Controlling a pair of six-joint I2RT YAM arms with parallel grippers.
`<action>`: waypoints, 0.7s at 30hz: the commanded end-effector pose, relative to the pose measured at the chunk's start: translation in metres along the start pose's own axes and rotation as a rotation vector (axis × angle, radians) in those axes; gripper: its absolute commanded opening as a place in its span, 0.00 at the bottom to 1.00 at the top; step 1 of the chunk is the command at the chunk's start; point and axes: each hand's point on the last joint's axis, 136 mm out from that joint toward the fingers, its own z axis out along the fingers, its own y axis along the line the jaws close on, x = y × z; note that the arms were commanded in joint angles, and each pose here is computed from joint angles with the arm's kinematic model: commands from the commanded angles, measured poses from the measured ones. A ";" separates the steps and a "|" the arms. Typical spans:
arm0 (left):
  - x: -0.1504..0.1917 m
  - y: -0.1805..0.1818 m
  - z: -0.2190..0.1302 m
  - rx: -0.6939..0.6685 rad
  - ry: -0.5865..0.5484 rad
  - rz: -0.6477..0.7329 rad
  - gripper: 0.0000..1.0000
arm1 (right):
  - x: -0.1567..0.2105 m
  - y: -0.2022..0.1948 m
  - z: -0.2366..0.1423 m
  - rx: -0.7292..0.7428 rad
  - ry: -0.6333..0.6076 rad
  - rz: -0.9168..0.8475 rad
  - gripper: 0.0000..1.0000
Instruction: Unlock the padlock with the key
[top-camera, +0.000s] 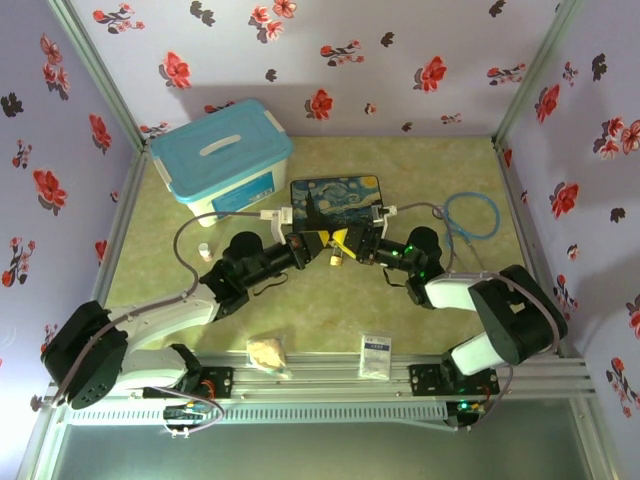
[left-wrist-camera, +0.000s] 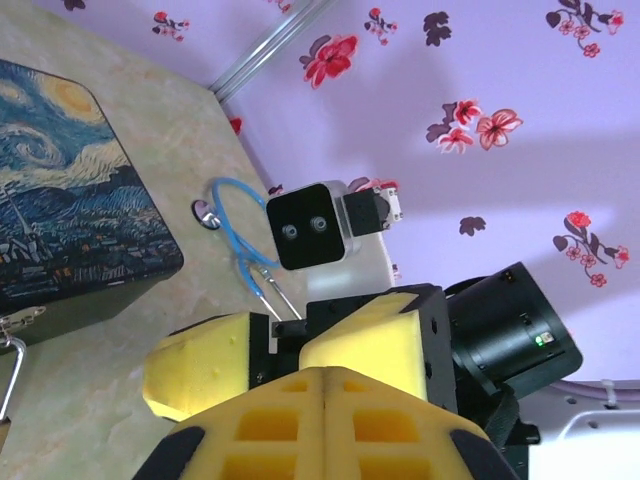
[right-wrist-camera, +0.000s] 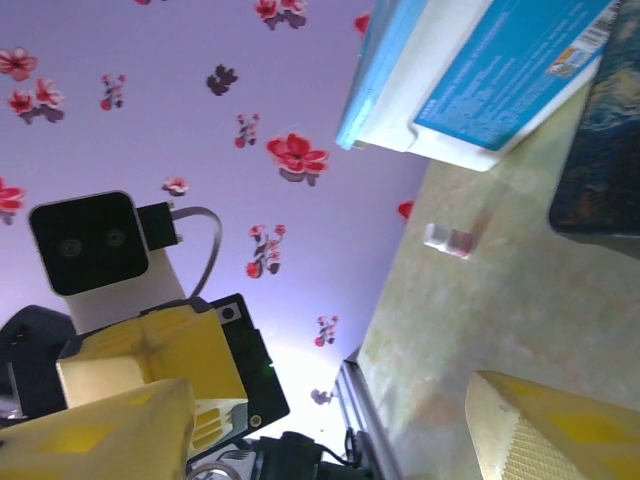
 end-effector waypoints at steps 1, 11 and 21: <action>-0.001 0.004 -0.003 -0.013 0.009 0.033 0.00 | -0.001 0.048 0.001 -0.153 0.024 -0.105 0.71; -0.011 0.001 -0.006 0.001 -0.018 0.024 0.00 | 0.009 0.054 0.004 -0.173 0.057 -0.107 0.59; -0.009 0.002 -0.007 0.006 -0.019 0.009 0.00 | 0.017 0.053 0.010 -0.177 0.085 -0.108 0.36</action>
